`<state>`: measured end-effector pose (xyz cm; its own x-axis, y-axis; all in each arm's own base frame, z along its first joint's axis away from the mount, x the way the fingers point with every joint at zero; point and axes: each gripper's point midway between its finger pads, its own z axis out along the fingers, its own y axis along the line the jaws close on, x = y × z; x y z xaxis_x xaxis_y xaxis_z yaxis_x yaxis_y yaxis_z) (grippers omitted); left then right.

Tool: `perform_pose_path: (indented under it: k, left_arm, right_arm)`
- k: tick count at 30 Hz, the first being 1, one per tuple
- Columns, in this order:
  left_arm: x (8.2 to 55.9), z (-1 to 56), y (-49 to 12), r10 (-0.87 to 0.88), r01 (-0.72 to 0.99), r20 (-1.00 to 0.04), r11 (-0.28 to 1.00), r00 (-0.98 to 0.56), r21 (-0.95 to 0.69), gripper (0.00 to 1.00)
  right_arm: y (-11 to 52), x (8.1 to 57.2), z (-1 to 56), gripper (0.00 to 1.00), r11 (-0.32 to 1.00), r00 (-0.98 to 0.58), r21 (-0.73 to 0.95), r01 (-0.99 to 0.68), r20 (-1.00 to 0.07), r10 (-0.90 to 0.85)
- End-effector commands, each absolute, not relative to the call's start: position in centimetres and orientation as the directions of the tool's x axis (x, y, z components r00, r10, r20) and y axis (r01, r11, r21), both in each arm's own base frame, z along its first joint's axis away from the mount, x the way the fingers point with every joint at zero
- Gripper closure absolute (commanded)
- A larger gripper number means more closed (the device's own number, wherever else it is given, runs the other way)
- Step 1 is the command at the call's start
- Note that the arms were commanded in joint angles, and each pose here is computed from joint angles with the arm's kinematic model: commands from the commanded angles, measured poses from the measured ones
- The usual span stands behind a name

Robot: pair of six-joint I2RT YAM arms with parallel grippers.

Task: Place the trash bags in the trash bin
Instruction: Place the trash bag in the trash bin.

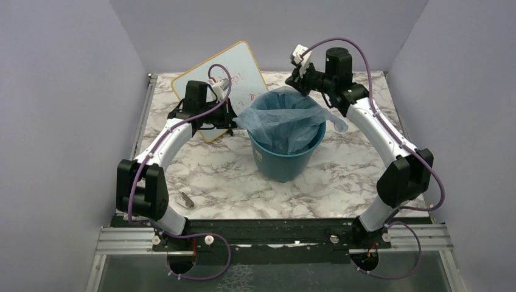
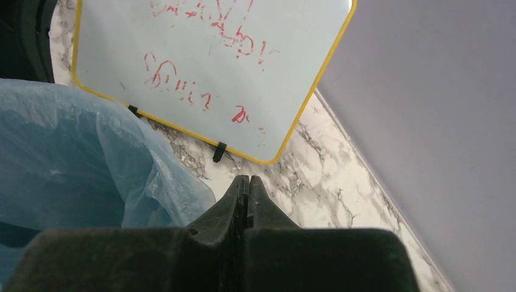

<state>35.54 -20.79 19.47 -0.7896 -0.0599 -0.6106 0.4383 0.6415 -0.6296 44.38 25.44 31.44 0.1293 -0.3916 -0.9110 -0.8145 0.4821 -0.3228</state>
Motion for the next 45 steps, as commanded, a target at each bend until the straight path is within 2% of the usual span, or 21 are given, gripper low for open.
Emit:
perform_pose_path:
  k: [1,5,9,14,25,34,45]
  left_arm:
    - [35.9,20.3,-20.9,-0.05,0.465,-0.631,0.631,-0.774,-0.621,1.0]
    - [35.9,20.3,-20.9,-0.047,0.466,-0.631,0.633,-0.774,-0.618,1.0]
    - [35.8,20.3,-20.9,-0.044,0.467,-0.632,0.634,-0.774,-0.616,1.0]
    - [35.9,20.1,-20.9,-0.043,0.463,-0.627,0.635,-0.778,-0.619,1.0]
    - [36.0,20.1,-20.9,-0.048,0.458,-0.624,0.635,-0.78,-0.622,1.0]
    - [36.1,20.1,-21.0,-0.048,0.459,-0.623,0.631,-0.781,-0.625,1.0]
    - [36.1,20.1,-21.1,-0.044,0.463,-0.623,0.628,-0.781,-0.626,1.0]
  right_arm:
    - [25.0,44.7,30.6,0.95,0.539,0.042,-0.272,-0.797,-0.916,-0.4]
    - [24.1,45.0,33.6,0.75,0.595,0.111,-0.326,-0.735,-0.923,-0.369]
    - [23.5,43.7,36.9,0.7,0.589,0.193,-0.391,-0.707,-0.909,-0.37]
    - [24.7,39.2,34.9,0.62,0.356,0.358,-0.508,-0.784,-0.839,-0.409]
    - [24.8,39.7,31.0,0.62,0.269,0.39,-0.59,-0.761,-0.748,-0.537]
    - [25.8,39.5,30.2,0.64,0.196,0.467,-0.634,-0.748,-0.713,-0.523]
    - [25.8,41.3,30.7,0.79,0.274,0.455,-0.652,-0.707,-0.715,-0.53]
